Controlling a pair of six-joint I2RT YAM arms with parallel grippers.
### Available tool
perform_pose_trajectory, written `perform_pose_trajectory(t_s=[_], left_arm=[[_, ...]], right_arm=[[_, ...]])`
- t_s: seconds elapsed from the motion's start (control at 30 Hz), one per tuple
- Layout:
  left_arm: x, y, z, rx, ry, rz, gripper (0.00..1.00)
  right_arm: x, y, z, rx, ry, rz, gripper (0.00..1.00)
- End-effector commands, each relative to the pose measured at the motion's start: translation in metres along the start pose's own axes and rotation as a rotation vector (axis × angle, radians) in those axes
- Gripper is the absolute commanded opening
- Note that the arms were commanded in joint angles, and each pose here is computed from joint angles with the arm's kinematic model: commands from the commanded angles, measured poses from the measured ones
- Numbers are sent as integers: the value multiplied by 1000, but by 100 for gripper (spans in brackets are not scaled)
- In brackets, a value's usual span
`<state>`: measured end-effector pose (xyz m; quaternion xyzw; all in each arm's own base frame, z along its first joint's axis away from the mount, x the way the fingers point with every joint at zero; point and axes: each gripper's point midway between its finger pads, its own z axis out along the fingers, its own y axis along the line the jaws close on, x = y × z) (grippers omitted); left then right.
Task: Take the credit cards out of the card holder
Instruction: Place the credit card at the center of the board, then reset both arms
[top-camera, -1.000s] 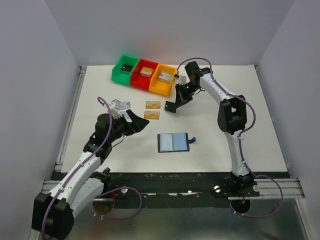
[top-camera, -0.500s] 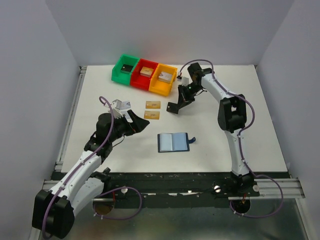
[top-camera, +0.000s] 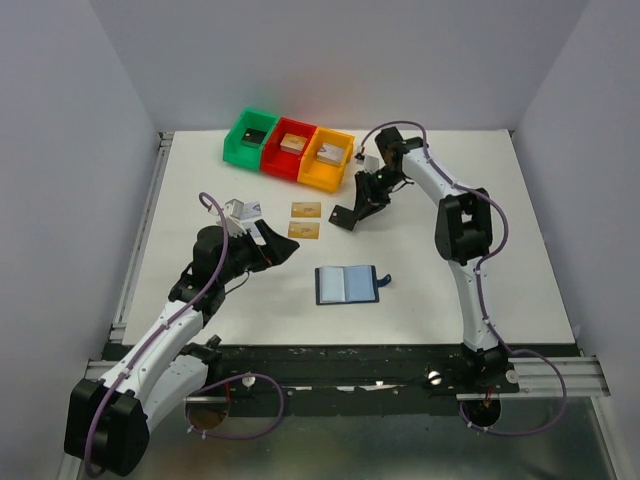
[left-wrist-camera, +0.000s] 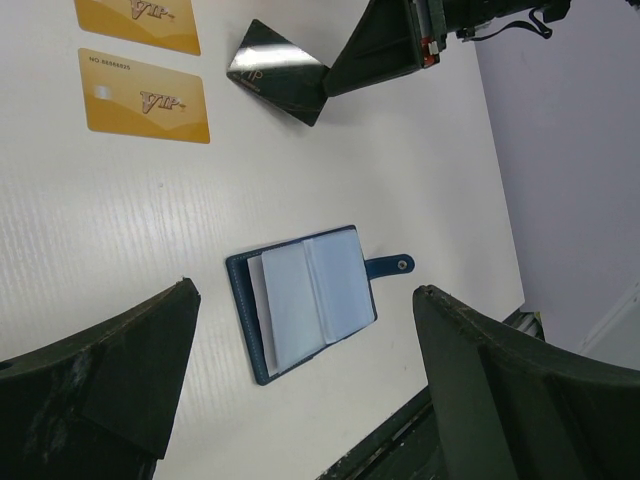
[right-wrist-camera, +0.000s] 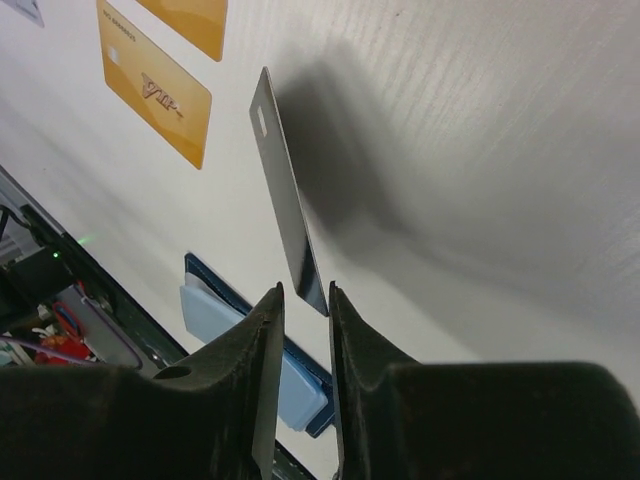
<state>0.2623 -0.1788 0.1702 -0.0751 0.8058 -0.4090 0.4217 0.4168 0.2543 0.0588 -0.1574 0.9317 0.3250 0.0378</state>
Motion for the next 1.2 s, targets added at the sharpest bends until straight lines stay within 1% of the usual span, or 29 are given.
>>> perform_pose_trajectory(t_s=[0.0, 0.13, 0.2, 0.27, 0.3, 0.33, 0.43, 0.57, 0.67, 0.83, 1.03, 1.17], left_arm=[[-8, -10, -1, 35, -14, 19, 99], [-8, -6, -1, 16, -12, 20, 99], [-8, -2, -2, -11, -12, 19, 99], [-9, 6, -2, -65, -12, 14, 99], [-10, 9, -3, -92, -10, 9, 99], [-10, 16, -4, -133, -7, 2, 99], [-8, 31, -6, -230, 11, -11, 99], [-5, 45, -9, -305, 27, -7, 99], [-7, 49, -12, -334, 13, -16, 99], [-14, 56, -17, -390, -22, -19, 99], [-20, 60, -23, -426, -58, -24, 99], [-18, 61, -25, -445, -43, -35, 99]], right_arm=[[-5, -16, -12, 61, -34, 57, 33], [-9, -36, -34, 149, -99, 113, 36], [-14, -42, -51, 206, -173, 132, 37], [-23, -31, -80, 248, -308, 104, 37], [-18, -28, -84, 246, -340, 104, 37], [-21, -17, -97, 234, -410, 86, 37], [-6, 4, -115, 236, -544, 53, 37], [27, 41, -126, 282, -679, -65, 37], [62, 47, -116, 333, -712, -121, 37], [99, 45, -121, 345, -769, -134, 37], [114, 49, -130, 331, -801, -168, 37], [113, 54, -131, 311, -800, -152, 38]])
